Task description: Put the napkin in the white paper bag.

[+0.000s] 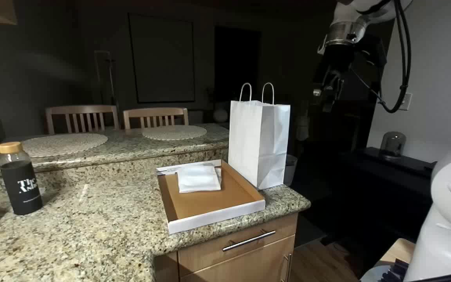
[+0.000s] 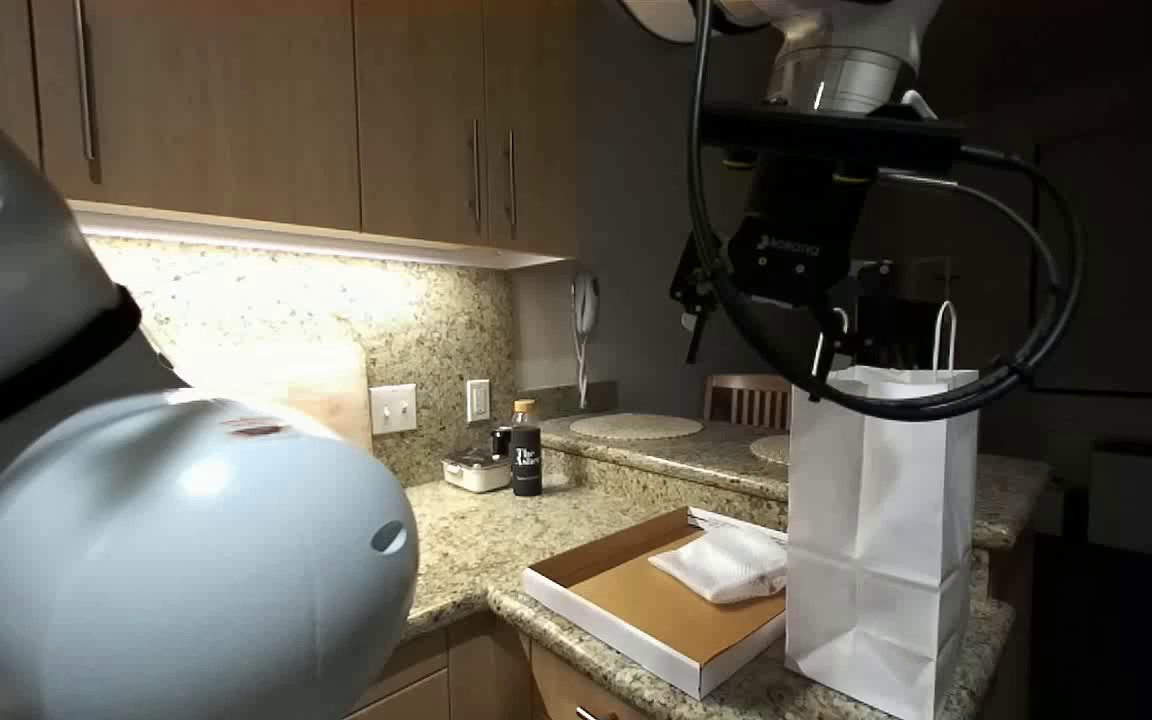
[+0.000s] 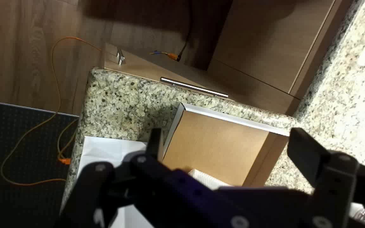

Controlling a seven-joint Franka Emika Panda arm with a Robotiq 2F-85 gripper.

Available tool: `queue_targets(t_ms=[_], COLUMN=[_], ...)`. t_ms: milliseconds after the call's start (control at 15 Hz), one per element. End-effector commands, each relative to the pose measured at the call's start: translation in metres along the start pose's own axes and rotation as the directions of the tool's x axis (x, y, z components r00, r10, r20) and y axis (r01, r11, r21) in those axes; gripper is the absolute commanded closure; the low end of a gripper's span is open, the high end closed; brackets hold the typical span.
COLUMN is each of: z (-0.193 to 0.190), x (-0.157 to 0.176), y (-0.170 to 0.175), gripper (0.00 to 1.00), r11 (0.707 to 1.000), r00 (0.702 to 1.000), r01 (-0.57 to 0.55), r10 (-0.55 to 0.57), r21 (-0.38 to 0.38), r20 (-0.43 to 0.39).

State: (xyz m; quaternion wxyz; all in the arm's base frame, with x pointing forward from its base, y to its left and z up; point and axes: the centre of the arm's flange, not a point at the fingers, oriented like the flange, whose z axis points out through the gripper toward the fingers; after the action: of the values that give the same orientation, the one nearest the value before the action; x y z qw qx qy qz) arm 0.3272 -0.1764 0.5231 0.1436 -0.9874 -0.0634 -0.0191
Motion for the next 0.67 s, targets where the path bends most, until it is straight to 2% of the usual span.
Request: queue_targets(t_ms=[0,267,333,600], z=[0.0,0.0,0.001,-0.001], x=[0.0,0.0,0.006,0.034], y=[0.0,0.0,-0.01,-0.057], gripper=[0.0,0.0,0.0,0.0], r11=[1.0,1.0,1.0,0.995], r00=[1.0,1.0,1.0,0.999], r01=[0.0,0.0,-0.018,0.036], r10=[0.0,0.0,0.018,-0.037], r21=[0.0,0.0,-0.014,-0.088], r20=[0.0,0.0,-0.007,-0.003])
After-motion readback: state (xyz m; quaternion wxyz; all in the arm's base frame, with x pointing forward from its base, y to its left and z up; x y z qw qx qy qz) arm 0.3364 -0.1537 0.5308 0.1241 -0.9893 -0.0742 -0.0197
